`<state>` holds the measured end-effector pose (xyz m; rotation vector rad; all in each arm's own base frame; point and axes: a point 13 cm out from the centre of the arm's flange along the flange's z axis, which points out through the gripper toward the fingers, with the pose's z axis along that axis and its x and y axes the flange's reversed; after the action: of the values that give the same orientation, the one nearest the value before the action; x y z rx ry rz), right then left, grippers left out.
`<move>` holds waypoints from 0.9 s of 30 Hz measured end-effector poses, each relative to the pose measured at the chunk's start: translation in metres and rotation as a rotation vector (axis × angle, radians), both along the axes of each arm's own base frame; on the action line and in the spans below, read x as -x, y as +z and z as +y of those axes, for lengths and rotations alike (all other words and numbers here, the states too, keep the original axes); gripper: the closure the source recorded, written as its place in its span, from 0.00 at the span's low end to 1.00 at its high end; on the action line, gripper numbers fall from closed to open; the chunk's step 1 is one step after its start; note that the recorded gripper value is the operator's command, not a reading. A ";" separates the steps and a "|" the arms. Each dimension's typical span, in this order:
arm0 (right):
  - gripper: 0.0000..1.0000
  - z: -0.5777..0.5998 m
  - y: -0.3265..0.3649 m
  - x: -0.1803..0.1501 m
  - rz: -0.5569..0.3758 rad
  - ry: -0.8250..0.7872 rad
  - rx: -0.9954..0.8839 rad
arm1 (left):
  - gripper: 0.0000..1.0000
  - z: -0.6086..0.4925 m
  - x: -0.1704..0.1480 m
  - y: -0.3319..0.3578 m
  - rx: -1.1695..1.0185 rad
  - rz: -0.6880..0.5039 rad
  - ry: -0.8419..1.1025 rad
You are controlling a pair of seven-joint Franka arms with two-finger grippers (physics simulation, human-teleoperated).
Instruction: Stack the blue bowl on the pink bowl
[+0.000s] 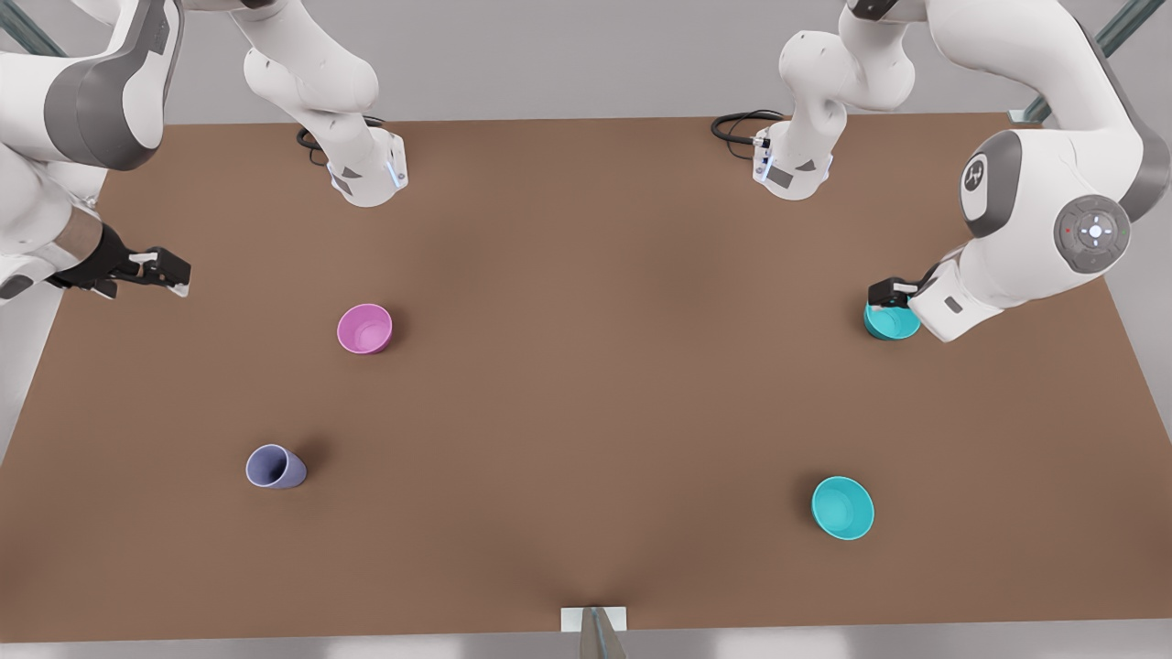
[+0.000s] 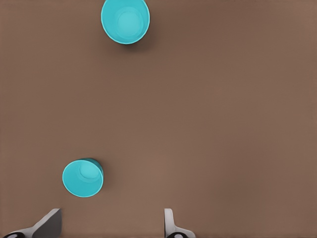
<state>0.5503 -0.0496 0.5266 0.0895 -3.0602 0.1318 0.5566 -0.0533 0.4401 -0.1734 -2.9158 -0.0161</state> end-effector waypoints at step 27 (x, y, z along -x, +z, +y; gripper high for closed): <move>0.00 0.033 -0.357 0.139 0.114 -0.158 -0.195 | 0.00 -0.001 0.008 -0.001 0.001 0.031 -0.011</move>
<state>0.4116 -0.0165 0.1696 -0.1290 -2.9427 -0.1751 0.5485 -0.0544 0.4396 -0.1881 -2.8841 -0.0134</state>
